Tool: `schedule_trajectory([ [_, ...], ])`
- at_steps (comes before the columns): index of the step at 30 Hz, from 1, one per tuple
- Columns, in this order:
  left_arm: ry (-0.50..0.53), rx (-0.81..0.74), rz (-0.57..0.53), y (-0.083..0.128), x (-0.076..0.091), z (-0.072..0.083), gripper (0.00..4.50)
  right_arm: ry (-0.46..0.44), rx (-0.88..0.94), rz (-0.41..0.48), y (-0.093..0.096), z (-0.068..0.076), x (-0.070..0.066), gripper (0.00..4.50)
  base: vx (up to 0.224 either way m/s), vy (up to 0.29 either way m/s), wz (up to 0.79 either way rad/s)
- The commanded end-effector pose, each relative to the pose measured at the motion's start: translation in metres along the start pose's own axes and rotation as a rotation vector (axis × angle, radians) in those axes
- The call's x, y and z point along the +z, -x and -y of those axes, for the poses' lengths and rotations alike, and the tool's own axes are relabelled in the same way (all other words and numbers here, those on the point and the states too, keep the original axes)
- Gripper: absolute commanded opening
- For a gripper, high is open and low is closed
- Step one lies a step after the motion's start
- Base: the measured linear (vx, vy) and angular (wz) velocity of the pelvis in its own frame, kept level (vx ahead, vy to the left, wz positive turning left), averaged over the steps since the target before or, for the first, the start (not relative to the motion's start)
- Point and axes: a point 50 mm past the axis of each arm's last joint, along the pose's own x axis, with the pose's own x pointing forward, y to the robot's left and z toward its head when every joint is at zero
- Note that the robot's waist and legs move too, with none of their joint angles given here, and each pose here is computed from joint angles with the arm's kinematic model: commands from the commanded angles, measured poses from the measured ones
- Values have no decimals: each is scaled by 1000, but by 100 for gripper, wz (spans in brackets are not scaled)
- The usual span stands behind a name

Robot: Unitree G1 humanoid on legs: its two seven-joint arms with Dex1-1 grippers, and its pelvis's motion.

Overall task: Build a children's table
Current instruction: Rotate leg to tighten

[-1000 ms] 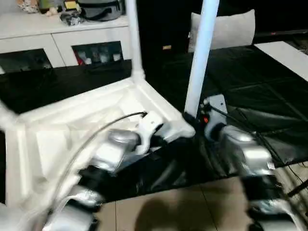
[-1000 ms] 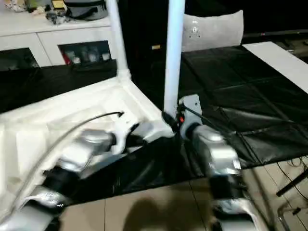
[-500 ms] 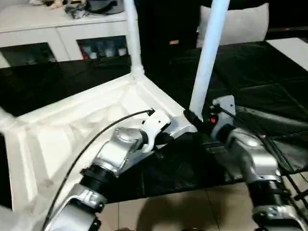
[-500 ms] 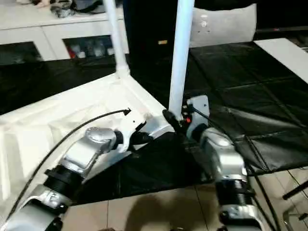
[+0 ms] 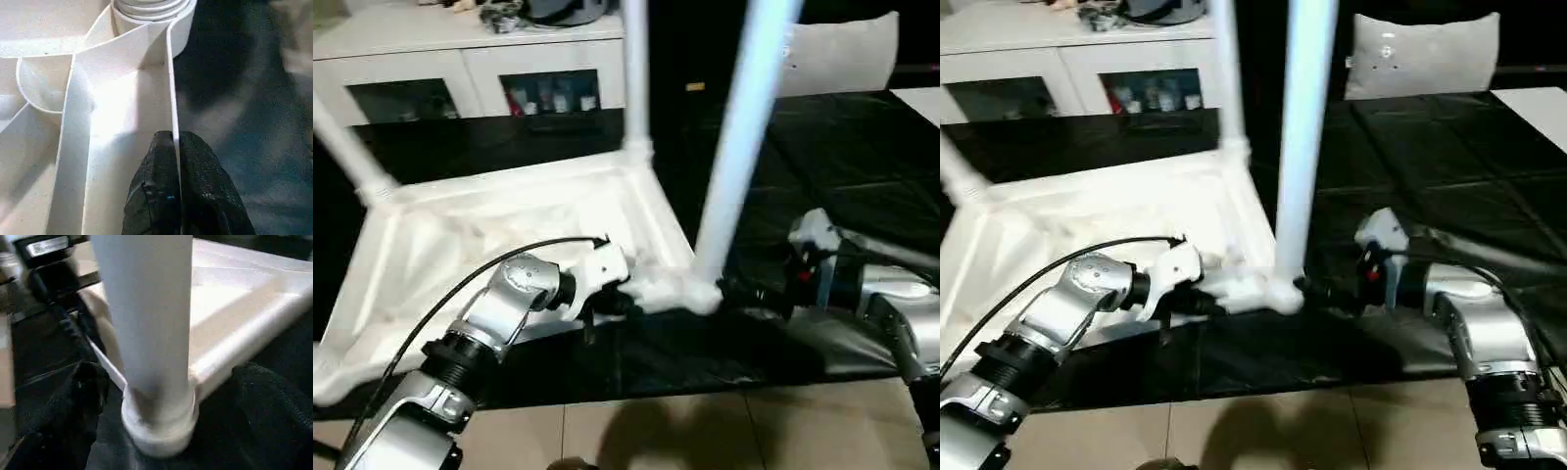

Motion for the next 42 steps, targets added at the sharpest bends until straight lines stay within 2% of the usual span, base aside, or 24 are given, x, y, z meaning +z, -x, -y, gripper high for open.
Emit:
schedule_trajectory([
  [1,-67,-124,-41,-3,0,9,0,34,102,-7,1,-5,7,411,0,0,0],
  [4,-106,-192,-50,0,1,12,0,60,199,-17,-4,-11,6,396,0,0,0],
  [6,-123,-229,-53,2,3,14,0,59,243,-22,-9,-14,4,366,0,0,0],
  [9,-136,-253,-58,2,3,16,0,59,294,-23,-13,-19,3,348,0,0,0],
  [20,-131,-260,-37,1,5,15,0,23,394,-34,-14,-26,-3,257,0,0,0],
  [23,-120,-260,-36,2,4,16,0,2,406,-16,-14,-28,-4,222,0,0,0],
  [28,-58,-224,-1,3,2,17,0,-56,392,60,-20,-34,-1,207,0,0,0],
  [30,13,-163,40,1,5,16,0,-117,239,119,-38,-31,1,206,0,0,0],
  [31,13,-163,40,1,5,16,0,-117,239,119,-38,-31,1,206,0,0,0],
  [33,63,-109,66,-2,10,15,0,-158,75,116,-54,-24,-2,206,0,0,0],
  [35,87,-70,77,-5,14,14,0,-172,-28,107,-63,-19,-4,206,0,0,0],
  [37,130,-1,90,-11,18,11,0,-224,-156,111,-73,-13,-5,205,0,0,0],
  [40,228,139,107,-23,26,4,0,-310,-363,97,-88,-5,-7,204,0,0,0],
  [41,294,250,123,-32,32,-4,0,-353,-507,72,-98,-1,-9,204,0,0,0],
  [42,313,284,131,-34,34,-7,0,-366,-544,65,-100,0,-10,204,0,0,0],
])
